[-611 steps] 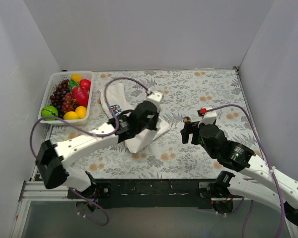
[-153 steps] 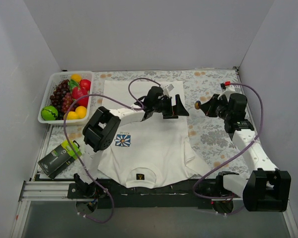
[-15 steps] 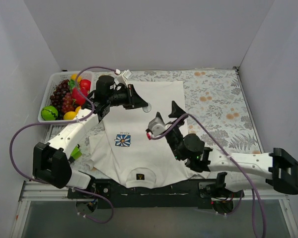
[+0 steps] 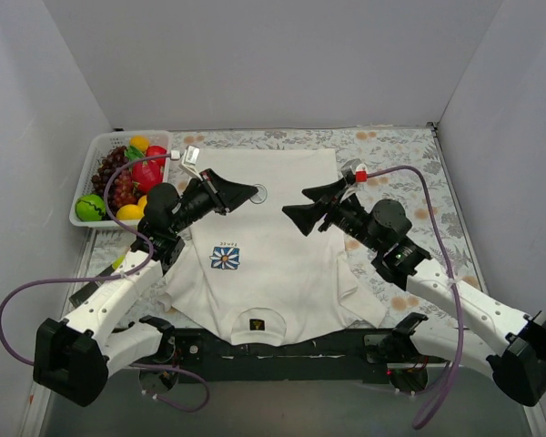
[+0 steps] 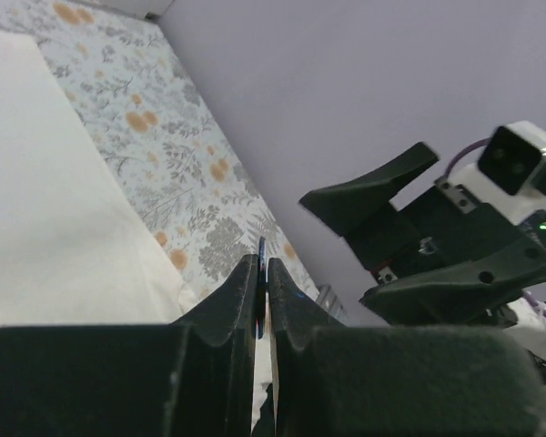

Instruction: Pin the brooch onto the clothing

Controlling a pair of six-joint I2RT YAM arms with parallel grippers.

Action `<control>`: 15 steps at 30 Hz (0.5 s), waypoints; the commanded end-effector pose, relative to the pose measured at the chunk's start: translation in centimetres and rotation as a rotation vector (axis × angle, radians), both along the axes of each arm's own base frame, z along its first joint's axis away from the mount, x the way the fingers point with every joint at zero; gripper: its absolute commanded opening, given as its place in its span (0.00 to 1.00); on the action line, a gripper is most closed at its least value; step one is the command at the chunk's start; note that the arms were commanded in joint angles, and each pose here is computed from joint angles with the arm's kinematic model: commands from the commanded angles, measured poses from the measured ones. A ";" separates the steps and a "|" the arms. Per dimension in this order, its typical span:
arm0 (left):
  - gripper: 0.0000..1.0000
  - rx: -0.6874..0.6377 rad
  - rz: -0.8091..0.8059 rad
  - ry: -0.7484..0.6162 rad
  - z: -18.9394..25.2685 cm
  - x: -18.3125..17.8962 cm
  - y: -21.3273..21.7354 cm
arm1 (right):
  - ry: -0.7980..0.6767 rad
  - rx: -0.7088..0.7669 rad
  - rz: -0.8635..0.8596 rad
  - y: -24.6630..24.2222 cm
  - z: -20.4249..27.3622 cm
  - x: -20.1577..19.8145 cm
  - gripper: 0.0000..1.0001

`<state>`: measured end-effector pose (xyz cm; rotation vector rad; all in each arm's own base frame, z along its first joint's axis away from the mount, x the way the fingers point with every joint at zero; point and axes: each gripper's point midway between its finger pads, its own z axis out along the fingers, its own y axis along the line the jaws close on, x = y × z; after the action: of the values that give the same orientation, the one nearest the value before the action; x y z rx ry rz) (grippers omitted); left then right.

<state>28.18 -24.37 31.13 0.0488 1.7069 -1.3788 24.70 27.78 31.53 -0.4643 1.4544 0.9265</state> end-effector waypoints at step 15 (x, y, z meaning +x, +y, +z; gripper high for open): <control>0.00 -0.133 -0.019 -0.179 5.3 -1.9 0.5 | 0.303 0.388 0.461 5.8 4.5 -2.8 0.62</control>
<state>27.39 -24.07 34.64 0.0478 1.5293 -1.4565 22.06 33.56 30.64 -0.3937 1.5587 1.5959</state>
